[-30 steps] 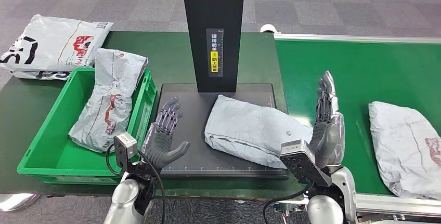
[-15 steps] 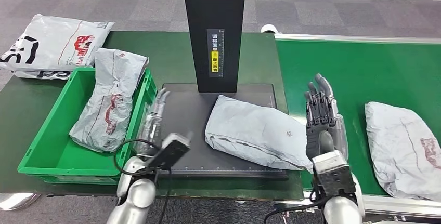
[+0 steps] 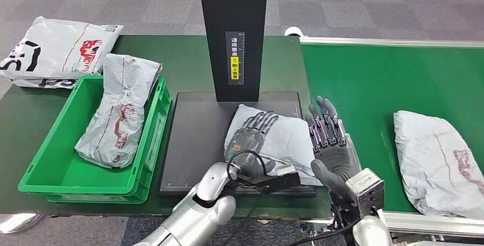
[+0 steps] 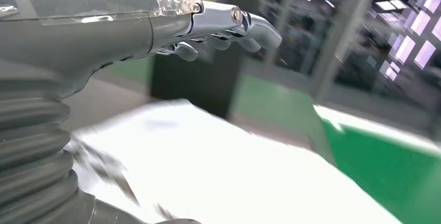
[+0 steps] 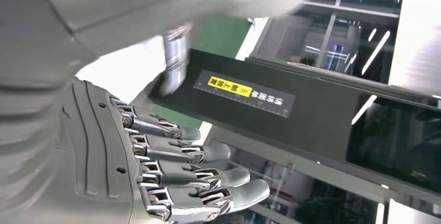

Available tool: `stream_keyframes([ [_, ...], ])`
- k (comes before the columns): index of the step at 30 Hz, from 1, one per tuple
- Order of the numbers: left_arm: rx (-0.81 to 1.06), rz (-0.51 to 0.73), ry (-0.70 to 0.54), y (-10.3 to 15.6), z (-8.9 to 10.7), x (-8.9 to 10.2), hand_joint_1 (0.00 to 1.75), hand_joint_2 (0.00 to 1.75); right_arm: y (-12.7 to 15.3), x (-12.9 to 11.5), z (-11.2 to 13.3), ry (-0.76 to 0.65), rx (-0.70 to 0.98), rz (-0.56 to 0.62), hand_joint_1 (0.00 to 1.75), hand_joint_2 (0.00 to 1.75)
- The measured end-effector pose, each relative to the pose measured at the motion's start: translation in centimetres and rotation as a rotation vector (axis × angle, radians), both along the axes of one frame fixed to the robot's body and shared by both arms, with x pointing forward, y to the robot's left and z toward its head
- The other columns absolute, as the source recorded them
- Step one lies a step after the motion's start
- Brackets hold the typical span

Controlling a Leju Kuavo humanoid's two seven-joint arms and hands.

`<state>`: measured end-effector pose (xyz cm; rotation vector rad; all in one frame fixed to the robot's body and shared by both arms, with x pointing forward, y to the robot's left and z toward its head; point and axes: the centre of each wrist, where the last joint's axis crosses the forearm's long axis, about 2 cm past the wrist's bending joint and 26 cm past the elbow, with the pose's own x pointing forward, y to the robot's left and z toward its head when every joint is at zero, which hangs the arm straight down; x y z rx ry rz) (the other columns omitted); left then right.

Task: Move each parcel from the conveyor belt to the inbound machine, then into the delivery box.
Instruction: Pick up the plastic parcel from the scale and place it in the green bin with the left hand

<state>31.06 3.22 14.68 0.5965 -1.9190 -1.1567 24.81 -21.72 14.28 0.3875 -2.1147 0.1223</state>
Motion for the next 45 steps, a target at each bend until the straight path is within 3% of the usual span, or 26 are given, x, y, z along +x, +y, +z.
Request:
stream_keyframes([
  [7,0.137,-0.106,0.229,-1.3,-1.5,0.8,0.0,1.75,0.1,0.4,-0.7,0.025,0.018,0.04,0.0,1.75],
  [19,0.324,0.07,0.373,0.5,-1.4,4.0,0.03,1.75,0.3,-0.4,-1.7,0.056,0.048,0.066,0.0,1.75],
  [23,0.369,0.116,0.38,1.1,-1.4,4.5,1.75,1.75,0.4,-1.2,-2.0,0.066,0.057,0.067,0.0,1.75],
  [38,0.463,0.201,0.366,3.6,-3.8,4.4,1.75,1.75,1.0,-6.9,-4.5,0.129,0.209,-0.023,0.0,1.75],
  [45,0.466,0.201,0.357,3.9,-3.9,4.4,1.75,1.75,0.6,-7.4,-4.9,0.141,0.226,-0.04,0.0,1.75],
])
